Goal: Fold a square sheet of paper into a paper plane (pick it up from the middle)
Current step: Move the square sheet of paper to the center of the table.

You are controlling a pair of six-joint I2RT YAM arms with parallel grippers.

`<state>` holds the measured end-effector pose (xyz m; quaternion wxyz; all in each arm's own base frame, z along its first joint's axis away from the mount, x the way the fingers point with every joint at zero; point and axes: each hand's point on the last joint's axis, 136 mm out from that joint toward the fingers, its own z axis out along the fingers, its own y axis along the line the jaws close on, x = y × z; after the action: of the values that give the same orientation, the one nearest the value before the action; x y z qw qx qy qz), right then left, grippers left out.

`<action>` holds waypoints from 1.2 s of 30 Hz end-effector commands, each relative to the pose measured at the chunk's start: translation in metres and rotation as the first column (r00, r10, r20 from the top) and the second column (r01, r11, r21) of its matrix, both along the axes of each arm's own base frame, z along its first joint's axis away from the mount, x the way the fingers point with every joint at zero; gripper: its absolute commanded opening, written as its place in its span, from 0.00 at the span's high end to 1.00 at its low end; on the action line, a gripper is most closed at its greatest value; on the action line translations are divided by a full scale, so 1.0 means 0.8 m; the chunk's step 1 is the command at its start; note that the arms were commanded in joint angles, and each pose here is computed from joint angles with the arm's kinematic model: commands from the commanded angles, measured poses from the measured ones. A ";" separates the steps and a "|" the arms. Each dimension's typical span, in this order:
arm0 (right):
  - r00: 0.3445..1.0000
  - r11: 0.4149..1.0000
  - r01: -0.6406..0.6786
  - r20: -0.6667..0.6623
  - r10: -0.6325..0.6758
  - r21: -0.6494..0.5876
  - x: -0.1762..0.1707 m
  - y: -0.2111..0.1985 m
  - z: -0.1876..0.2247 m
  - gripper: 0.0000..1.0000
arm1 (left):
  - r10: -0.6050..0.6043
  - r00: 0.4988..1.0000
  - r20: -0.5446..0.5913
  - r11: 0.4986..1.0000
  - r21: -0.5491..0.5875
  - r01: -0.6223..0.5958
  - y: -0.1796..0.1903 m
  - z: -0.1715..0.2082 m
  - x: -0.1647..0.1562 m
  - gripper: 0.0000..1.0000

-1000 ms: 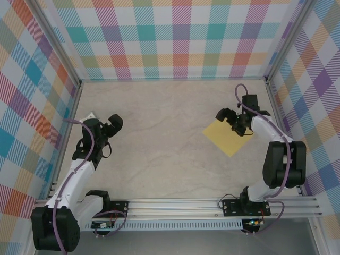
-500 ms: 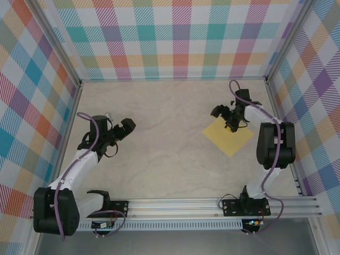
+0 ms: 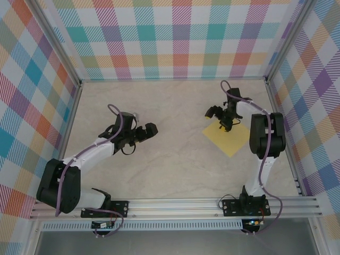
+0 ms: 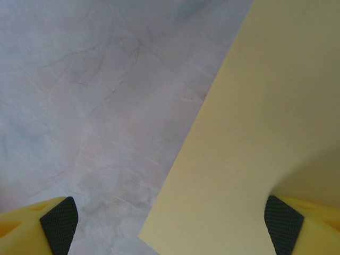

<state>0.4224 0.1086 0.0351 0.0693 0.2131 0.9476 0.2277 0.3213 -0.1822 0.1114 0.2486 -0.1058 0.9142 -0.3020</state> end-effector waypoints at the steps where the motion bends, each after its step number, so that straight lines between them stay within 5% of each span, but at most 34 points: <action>1: 0.995 0.996 -0.085 -0.050 0.086 0.034 -0.020 0.032 -0.014 0.08 | -0.019 0.999 0.047 0.999 -0.026 0.020 -0.022 0.017 0.011 0.00; 11: 0.935 0.936 -0.344 -0.066 0.348 0.069 -0.099 0.130 -0.037 0.09 | -0.096 0.995 0.026 0.994 -0.044 0.097 -0.076 0.002 -0.011 0.00; 16: 0.911 0.904 -0.410 0.005 0.412 0.121 -0.114 0.173 -0.001 0.10 | -0.080 0.996 0.026 0.995 -0.065 0.082 -0.078 -0.003 -0.013 0.00; 21: 0.925 0.927 -0.366 0.075 0.372 -0.085 -0.098 0.138 0.045 0.05 | -0.077 0.997 0.023 0.994 -0.072 0.078 -0.080 -0.004 -0.016 0.00; 25: 0.952 0.926 -0.291 0.026 0.305 -0.239 -0.091 0.096 0.034 0.04 | -0.060 0.998 0.027 0.996 -0.065 0.061 -0.075 -0.006 -0.018 0.00; 36: 0.922 0.917 -0.388 -0.048 0.385 -0.093 -0.113 0.135 -0.018 0.08 | -0.021 0.999 0.032 0.998 -0.055 0.023 -0.056 -0.007 -0.032 0.00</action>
<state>0.3477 0.2029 0.0282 0.0475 0.0386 0.9848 0.1627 0.3005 -0.2294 0.1012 0.2465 -0.0951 0.9062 -0.3301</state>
